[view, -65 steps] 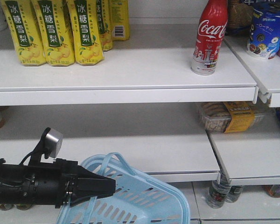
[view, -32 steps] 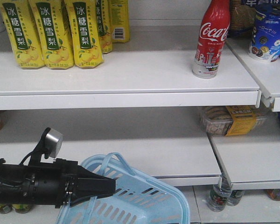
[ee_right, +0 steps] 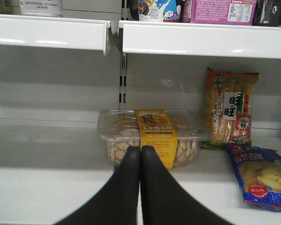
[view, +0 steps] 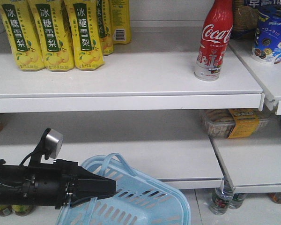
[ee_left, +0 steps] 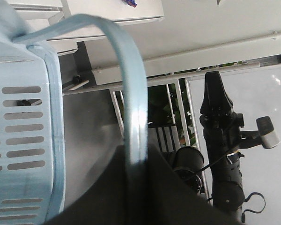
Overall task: Place coke in basket with both arms
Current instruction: 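Drive closer and align the base with the red Coca-Cola bottle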
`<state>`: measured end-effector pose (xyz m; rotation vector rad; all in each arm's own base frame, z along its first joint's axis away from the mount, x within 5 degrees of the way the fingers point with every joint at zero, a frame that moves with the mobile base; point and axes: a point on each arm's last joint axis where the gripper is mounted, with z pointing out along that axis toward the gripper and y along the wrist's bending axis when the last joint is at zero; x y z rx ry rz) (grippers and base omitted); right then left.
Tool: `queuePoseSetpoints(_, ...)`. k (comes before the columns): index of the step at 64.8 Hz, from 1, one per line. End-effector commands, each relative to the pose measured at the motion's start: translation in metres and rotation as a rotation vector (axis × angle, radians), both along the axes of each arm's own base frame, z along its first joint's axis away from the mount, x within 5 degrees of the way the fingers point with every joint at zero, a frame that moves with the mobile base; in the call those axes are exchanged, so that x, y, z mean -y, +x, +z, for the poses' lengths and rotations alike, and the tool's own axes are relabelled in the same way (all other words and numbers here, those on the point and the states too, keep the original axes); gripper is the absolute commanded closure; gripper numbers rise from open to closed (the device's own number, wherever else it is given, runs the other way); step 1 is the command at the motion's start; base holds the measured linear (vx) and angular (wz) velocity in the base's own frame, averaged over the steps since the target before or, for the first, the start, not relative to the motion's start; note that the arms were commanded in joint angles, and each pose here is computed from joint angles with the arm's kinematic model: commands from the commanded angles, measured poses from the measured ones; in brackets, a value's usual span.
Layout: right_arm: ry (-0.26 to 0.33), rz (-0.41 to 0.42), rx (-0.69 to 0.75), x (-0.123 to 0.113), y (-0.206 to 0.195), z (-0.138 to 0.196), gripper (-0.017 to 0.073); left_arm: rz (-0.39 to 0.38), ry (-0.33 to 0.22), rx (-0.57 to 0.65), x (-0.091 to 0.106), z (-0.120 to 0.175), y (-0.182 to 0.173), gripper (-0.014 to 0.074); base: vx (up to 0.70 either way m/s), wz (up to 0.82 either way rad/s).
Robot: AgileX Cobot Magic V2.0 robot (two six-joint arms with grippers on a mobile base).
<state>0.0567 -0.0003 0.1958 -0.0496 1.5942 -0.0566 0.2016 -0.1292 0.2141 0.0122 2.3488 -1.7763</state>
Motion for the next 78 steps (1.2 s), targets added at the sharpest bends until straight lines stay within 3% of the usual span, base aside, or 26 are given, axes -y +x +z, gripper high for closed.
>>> queuePoseSetpoints(1, -0.009, -0.004, 0.082, 0.0002, -0.0007, 0.0050, 0.0569, 0.018, -0.150, 0.045, 0.0035, 0.0254, 0.0018, 0.0600, 0.01, 0.02)
queuePoseSetpoints(78, -0.009, -0.004, 0.081, 0.0002, -0.0007, 0.0049, 0.0569, 0.018, -0.150, 0.045, 0.0035, 0.0254, 0.0018, 0.0600, 0.01, 0.01)
